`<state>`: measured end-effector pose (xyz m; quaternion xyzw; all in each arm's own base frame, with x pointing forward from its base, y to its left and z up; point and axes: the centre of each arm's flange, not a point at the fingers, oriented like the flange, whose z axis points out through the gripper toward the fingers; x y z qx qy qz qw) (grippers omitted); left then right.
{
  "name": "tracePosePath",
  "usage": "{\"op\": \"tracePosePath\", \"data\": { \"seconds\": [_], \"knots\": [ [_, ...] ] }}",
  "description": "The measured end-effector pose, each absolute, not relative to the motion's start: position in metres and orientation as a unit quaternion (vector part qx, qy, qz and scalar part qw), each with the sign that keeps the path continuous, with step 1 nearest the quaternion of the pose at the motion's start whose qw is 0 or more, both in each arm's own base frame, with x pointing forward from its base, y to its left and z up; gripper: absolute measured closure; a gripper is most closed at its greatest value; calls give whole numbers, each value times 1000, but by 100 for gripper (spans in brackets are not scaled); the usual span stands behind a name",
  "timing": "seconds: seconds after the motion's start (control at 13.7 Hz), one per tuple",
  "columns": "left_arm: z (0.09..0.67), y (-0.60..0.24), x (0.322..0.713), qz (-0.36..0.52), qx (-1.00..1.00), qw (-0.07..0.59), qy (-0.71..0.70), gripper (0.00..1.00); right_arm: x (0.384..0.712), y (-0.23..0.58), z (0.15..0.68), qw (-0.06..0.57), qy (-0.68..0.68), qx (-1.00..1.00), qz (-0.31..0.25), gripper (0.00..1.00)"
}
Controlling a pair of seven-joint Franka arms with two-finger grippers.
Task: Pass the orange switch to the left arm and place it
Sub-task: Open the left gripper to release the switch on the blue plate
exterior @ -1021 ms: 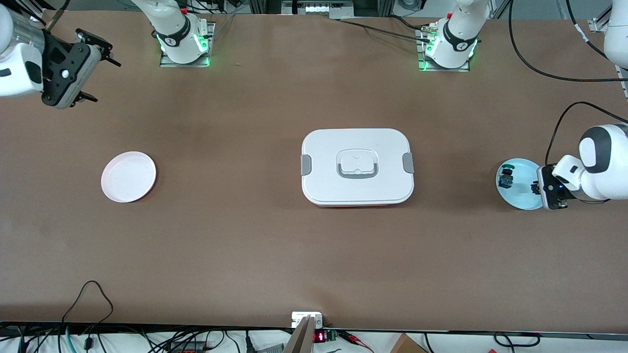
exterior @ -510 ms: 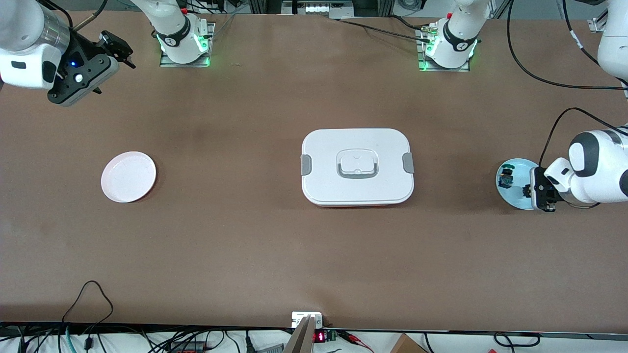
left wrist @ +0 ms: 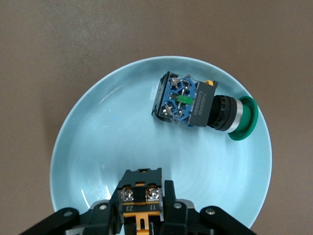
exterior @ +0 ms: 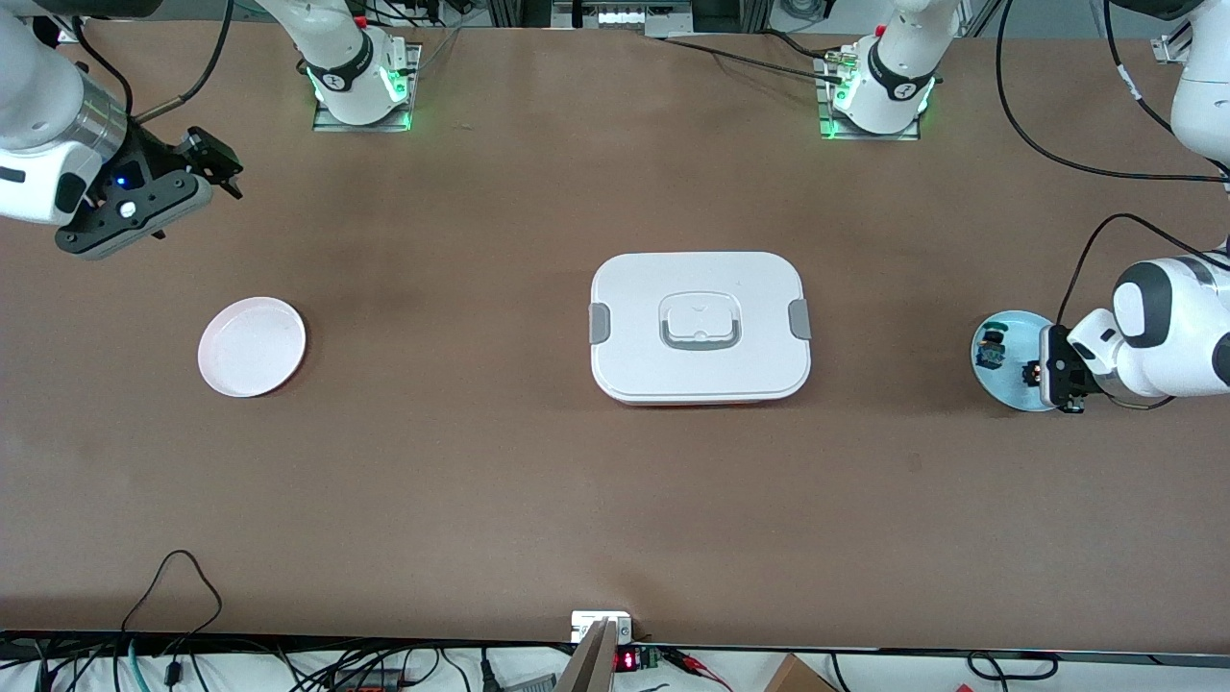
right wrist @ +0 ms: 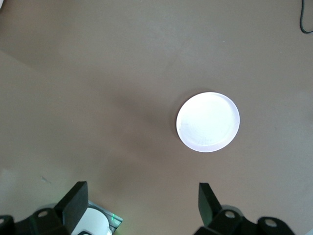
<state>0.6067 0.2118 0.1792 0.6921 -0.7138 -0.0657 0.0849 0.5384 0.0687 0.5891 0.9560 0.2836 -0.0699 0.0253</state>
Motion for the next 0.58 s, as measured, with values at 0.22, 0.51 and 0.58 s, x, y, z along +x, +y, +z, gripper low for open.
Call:
{"op": "tracePosePath", "data": {
  "seconds": [0.22, 0.51, 0.58],
  "knots": [
    [180, 207, 607, -65, 682, 89, -723, 43, 534, 72, 594, 32, 184, 980, -65, 0],
    [193, 209, 608, -75, 680, 96, -723, 4, 519, 74, 587, 39, 73, 994, -71, 0],
    [202, 209, 608, -80, 683, 99, -719, 0, 519, 67, 583, 39, 64, 995, -73, 0]
  ]
}}
